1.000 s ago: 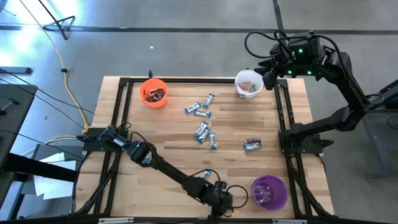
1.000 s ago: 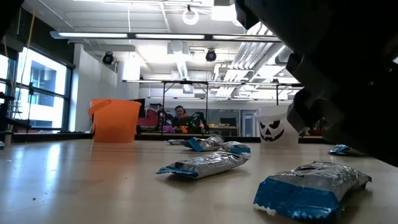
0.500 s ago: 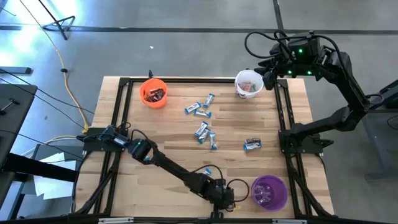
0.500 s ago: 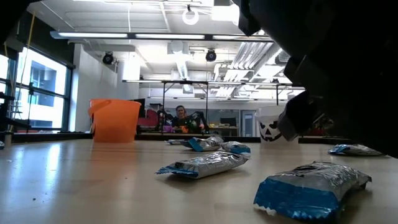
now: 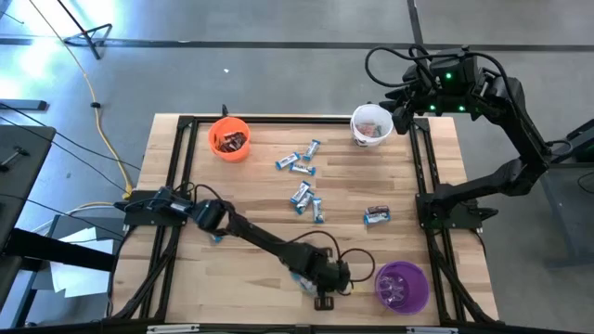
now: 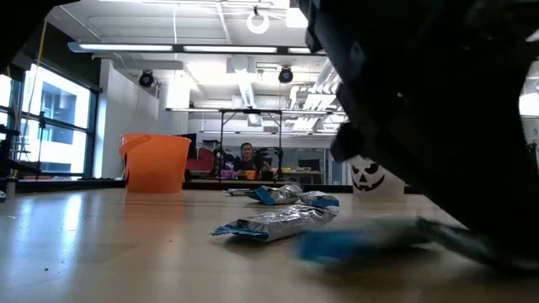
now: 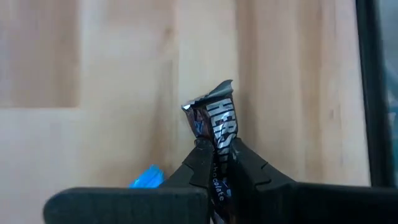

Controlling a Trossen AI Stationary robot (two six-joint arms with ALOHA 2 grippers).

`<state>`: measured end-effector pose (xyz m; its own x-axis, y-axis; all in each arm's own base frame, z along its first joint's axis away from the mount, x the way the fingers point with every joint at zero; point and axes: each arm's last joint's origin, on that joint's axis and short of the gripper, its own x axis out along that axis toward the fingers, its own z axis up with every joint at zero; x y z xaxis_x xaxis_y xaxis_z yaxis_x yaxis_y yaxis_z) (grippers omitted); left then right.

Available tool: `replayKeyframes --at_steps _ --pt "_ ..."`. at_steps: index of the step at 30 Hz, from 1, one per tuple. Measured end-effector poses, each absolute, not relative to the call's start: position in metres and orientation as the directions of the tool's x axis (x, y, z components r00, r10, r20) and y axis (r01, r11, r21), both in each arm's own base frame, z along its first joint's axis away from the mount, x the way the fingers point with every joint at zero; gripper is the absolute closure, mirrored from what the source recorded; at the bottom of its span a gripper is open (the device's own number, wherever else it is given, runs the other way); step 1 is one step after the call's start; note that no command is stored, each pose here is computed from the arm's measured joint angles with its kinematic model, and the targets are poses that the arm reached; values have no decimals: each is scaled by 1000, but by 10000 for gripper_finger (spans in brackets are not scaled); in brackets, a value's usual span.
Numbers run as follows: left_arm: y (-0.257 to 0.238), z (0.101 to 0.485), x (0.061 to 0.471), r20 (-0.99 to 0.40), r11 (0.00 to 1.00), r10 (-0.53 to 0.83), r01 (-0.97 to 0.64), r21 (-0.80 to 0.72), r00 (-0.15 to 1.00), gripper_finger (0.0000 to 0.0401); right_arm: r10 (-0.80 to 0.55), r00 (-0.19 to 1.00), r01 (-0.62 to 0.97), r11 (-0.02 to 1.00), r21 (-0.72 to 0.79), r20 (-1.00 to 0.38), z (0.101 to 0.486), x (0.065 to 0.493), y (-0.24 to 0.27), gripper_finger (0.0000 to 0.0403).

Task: Sort candy
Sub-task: Put the brown chocolate into the orange bucket

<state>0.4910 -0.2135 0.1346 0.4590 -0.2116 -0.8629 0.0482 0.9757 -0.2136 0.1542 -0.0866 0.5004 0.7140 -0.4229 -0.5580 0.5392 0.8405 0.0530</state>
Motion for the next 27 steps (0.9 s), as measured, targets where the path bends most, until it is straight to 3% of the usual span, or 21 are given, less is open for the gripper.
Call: replayKeyframes --at_steps 14,22,27 --pt "-199 239 460 -833 995 -103 68 -79 544 389 -423 714 539 840 53 -558 500 154 -87 253" --pt "-182 305 427 -792 996 37 45 82 609 389 -423 714 539 840 53 -558 500 154 -87 253" --pt "-169 329 405 -795 982 159 -7 191 586 389 -423 714 539 840 53 -558 500 154 -87 253"
